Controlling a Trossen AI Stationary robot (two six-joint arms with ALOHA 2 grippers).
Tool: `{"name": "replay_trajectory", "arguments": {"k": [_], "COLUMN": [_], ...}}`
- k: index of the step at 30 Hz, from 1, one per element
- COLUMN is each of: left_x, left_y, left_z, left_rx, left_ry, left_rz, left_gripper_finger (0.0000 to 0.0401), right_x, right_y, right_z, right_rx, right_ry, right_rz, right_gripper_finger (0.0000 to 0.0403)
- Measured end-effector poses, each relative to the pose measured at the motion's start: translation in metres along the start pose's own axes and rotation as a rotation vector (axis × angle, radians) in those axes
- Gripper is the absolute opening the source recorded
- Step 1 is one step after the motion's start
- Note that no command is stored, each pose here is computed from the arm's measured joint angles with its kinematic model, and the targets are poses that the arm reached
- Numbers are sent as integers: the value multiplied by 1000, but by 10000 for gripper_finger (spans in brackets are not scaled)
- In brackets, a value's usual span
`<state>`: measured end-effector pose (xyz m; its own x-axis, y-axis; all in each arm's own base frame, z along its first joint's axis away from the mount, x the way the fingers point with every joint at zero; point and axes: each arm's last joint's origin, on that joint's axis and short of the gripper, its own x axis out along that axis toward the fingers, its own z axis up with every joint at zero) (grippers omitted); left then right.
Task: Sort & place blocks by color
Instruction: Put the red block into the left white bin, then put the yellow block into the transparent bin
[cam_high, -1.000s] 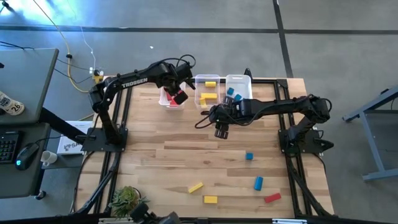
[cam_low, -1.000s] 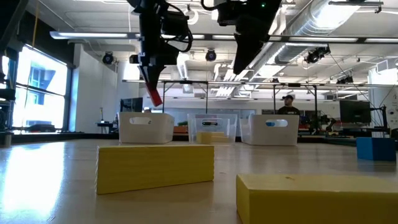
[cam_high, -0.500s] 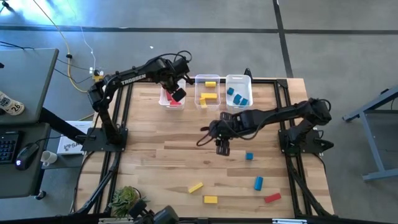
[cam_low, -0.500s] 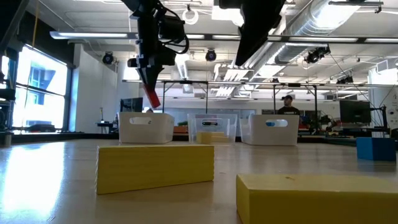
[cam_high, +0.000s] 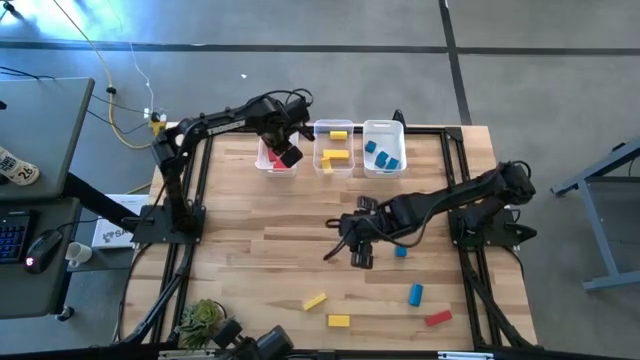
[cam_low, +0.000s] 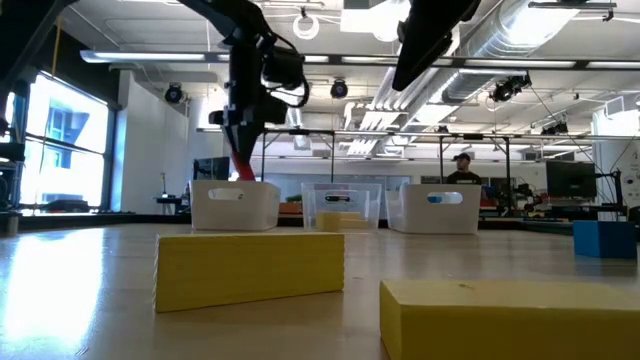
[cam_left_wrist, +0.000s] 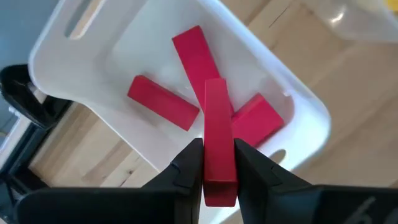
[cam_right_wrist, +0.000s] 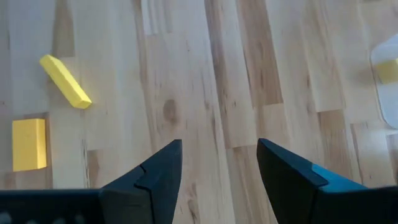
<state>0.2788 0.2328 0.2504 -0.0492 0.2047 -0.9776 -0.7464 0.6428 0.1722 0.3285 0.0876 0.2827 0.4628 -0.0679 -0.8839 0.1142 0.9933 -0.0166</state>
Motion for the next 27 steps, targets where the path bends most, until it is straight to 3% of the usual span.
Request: {"name": "replay_trajectory", "arguments": {"k": [12, 22, 27], "left_x": [37, 38, 30], "left_y": [-9, -7, -7], "left_z": [6, -1, -3], "left_rx": [4, 0, 11], "left_ry": [130, 217, 186], "left_rz": [26, 54, 112], "left_gripper_finger": [65, 135, 153], "right_x": [-2, -4, -8], "right_y": [8, 21, 34], "right_z": [-3, -1, 1], "right_rx": [-30, -42, -54], "right_ry": [1, -49, -114], "right_rz": [15, 76, 118], "right_gripper_finger": [195, 195, 195]}}
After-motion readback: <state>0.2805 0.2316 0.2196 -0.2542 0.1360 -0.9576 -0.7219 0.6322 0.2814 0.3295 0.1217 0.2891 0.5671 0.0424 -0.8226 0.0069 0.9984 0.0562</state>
